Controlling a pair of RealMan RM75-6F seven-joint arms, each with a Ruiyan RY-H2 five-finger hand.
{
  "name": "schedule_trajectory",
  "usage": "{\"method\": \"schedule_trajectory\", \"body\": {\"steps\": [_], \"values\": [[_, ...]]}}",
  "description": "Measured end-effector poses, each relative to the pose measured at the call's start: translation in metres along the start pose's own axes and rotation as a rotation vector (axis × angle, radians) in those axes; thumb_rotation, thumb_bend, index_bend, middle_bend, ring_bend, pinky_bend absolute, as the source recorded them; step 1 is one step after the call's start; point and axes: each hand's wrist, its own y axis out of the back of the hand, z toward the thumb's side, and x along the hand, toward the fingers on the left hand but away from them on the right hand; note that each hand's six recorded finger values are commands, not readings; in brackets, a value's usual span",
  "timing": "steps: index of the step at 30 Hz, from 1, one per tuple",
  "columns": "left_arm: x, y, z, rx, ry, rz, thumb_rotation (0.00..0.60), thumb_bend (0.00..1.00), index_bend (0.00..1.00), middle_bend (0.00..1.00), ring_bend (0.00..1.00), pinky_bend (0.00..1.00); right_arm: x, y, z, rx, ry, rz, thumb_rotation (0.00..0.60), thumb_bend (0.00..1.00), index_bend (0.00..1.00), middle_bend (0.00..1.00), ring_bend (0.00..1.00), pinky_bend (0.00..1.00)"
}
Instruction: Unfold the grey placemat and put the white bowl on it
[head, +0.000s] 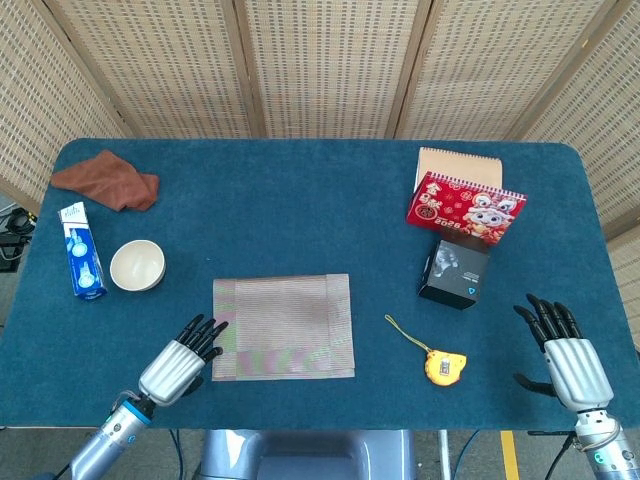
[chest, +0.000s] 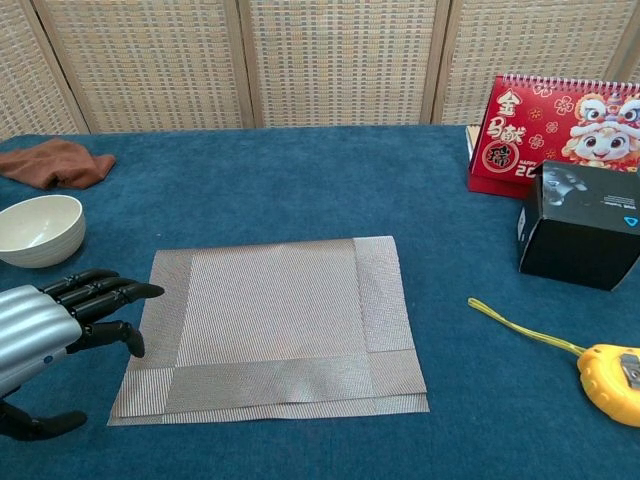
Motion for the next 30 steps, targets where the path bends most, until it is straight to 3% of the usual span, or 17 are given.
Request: {"method": "schedule_trajectory", "body": {"steps": [30], "values": [[0.023,-0.005,0.017,-0.035,0.024,0.025,0.600,0.25,0.30,0.00,0.00,0.00,0.001,0.003,0.001,-0.012,0.006,-0.005,0.600,0.08,0.14,0.00,0.00,0.00]]}}
